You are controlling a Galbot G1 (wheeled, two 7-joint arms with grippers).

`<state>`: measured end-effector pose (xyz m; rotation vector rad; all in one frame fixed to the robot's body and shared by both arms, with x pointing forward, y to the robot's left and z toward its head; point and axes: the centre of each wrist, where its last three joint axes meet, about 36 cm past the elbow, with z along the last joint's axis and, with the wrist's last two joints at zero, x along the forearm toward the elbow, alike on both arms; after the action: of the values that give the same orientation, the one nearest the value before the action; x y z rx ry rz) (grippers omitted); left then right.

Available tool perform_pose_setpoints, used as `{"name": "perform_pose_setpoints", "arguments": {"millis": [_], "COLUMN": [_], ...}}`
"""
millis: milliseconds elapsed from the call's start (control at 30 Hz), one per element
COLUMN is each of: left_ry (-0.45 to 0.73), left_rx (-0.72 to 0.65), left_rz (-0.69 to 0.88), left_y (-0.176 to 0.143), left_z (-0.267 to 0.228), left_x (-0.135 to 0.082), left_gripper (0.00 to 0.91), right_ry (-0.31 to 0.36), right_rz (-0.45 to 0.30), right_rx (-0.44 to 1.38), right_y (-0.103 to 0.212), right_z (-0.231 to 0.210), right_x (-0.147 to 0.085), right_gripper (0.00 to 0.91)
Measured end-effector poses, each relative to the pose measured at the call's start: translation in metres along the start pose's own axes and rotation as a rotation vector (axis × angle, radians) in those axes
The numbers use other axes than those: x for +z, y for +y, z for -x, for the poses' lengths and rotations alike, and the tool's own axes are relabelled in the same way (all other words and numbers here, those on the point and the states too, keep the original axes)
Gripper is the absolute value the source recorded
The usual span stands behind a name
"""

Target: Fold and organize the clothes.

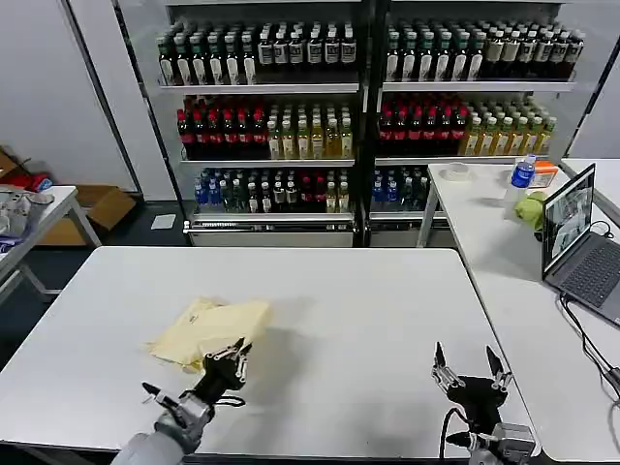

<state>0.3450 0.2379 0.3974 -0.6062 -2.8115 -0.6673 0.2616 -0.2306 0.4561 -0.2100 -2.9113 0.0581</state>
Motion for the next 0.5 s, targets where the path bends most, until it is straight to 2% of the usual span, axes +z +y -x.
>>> {"name": "perform_pose_setpoints", "arguments": {"millis": [133, 167, 200, 233, 267, 500], "left_ry": [0.016, 0.018, 0.019, 0.021, 0.024, 0.021], "left_rx": [-0.01, -0.012, -0.015, -0.018, -0.019, -0.008], "left_rz": [-0.065, -0.082, -0.095, -0.107, -0.122, -0.196], "left_y": [-0.01, -0.013, -0.016, -0.018, -0.021, -0.026], "left_z": [0.017, 0.022, 0.027, 0.031, 0.036, 0.052], "left_x": [-0.007, -0.009, -0.011, -0.012, -0.014, -0.026], "left_gripper": [0.04, 0.06, 0.131, 0.554, 0.907, 0.907], "right_ry": [0.002, 0.003, 0.004, 0.005, 0.006, 0.007], "right_rz": [0.001, 0.001, 0.001, 0.001, 0.001, 0.008], "right_rx": [-0.006, -0.008, -0.009, -0.012, -0.014, -0.042], "right_y": [0.003, 0.004, 0.005, 0.006, 0.007, 0.012], "right_z": [0.0, 0.0, 0.001, 0.001, 0.0, 0.0], "right_x": [0.001, 0.001, 0.001, 0.002, 0.002, 0.001], "right_gripper": [0.907, 0.907, 0.907, 0.907, 0.907, 0.907]}}
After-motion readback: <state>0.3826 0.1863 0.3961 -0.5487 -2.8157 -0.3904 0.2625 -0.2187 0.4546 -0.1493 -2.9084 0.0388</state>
